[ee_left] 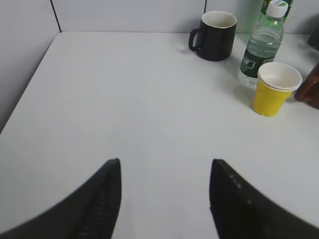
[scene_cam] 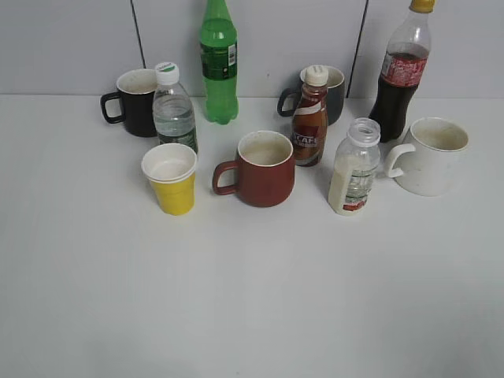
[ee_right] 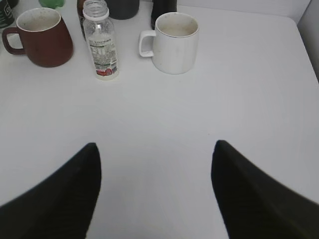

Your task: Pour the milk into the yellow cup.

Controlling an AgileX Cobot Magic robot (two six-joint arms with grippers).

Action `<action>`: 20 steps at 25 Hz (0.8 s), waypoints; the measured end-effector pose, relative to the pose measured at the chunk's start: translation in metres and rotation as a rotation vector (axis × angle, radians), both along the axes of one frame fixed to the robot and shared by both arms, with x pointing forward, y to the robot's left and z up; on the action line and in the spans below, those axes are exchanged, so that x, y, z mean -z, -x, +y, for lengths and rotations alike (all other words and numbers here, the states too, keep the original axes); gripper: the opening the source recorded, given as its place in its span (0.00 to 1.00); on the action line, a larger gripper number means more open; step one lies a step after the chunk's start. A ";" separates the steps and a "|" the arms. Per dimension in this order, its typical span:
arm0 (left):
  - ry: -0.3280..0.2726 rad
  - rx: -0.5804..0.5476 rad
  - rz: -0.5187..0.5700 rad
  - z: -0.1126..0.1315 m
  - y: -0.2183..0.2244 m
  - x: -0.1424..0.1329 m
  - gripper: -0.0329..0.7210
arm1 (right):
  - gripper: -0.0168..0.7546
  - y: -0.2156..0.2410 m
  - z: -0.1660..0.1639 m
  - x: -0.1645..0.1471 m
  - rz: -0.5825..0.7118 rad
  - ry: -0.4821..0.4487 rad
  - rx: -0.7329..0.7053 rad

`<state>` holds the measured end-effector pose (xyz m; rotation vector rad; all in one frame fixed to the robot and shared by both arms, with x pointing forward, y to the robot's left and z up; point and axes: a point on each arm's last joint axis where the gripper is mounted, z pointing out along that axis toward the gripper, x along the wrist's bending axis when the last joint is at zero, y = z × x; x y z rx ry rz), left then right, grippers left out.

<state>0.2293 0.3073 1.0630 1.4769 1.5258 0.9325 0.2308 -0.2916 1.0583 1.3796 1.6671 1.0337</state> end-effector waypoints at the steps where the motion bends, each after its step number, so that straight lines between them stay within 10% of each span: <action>1: 0.000 0.000 0.000 0.000 0.000 0.000 0.61 | 0.69 0.000 0.000 0.000 0.000 0.000 0.000; 20: -0.002 0.001 0.000 0.000 0.000 0.000 0.59 | 0.69 0.000 0.000 0.000 0.000 0.000 0.000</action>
